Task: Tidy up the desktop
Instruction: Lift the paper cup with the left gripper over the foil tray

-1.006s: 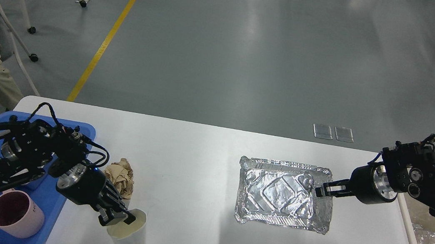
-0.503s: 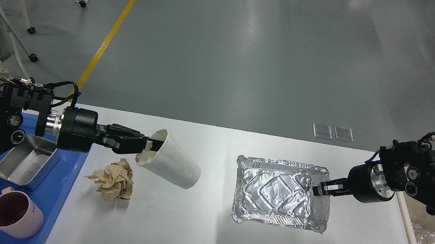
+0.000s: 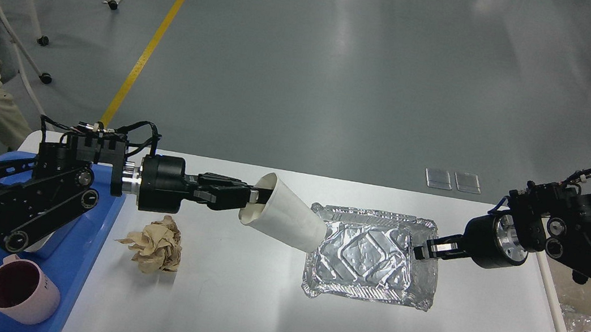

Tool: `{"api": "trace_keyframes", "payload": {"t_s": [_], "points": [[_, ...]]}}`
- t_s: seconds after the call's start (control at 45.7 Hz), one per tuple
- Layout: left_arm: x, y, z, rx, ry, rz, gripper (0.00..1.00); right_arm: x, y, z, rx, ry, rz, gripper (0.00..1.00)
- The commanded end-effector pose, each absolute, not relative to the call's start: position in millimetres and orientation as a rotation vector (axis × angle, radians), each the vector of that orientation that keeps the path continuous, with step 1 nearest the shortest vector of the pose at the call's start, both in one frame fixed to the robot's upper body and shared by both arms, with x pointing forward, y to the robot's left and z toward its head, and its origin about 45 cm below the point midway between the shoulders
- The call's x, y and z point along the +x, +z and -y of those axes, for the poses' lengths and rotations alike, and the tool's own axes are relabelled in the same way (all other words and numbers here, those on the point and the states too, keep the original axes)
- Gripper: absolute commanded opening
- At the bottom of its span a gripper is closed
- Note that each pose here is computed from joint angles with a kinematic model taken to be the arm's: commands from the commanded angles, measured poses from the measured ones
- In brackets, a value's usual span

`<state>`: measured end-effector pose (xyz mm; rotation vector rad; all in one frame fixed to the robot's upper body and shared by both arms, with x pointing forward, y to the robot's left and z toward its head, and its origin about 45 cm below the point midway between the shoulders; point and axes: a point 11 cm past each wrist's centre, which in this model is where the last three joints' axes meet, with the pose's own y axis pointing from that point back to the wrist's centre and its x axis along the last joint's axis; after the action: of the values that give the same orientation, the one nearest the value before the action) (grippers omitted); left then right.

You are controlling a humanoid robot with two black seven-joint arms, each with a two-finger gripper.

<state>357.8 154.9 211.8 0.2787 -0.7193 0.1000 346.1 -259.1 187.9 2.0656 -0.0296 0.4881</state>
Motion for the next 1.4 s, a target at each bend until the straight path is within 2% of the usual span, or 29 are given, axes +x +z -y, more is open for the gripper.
{"api": "trace_keyframes", "payload": {"t_s": [0.0, 0.219, 0.503, 0.7, 0.941, 1.378], "points": [[362, 205, -141, 0.268, 0.107, 0.707, 0.05, 347, 190, 259, 2.066, 0.491, 0.031, 0.0], [357, 203, -99, 0.203, 0.083, 0.7, 0.06, 347, 192, 257, 2.069, 0.497, 0.024, 0.0], [379, 194, -98, 0.32, 0.111, 0.716, 0.07, 344, 195, 254, 2.077, 0.504, 0.012, 0.0], [377, 175, -94, 0.393, 0.081, 0.727, 0.08, 342, 196, 252, 2.081, 0.505, 0.001, 0.0], [380, 175, -92, 0.427, 0.057, 0.744, 0.11, 344, 200, 255, 2.076, 0.512, 0.012, 0.0], [381, 169, -94, 0.477, 0.044, 0.747, 0.37, 344, 208, 261, 2.07, 0.516, 0.019, 0.0]]}}
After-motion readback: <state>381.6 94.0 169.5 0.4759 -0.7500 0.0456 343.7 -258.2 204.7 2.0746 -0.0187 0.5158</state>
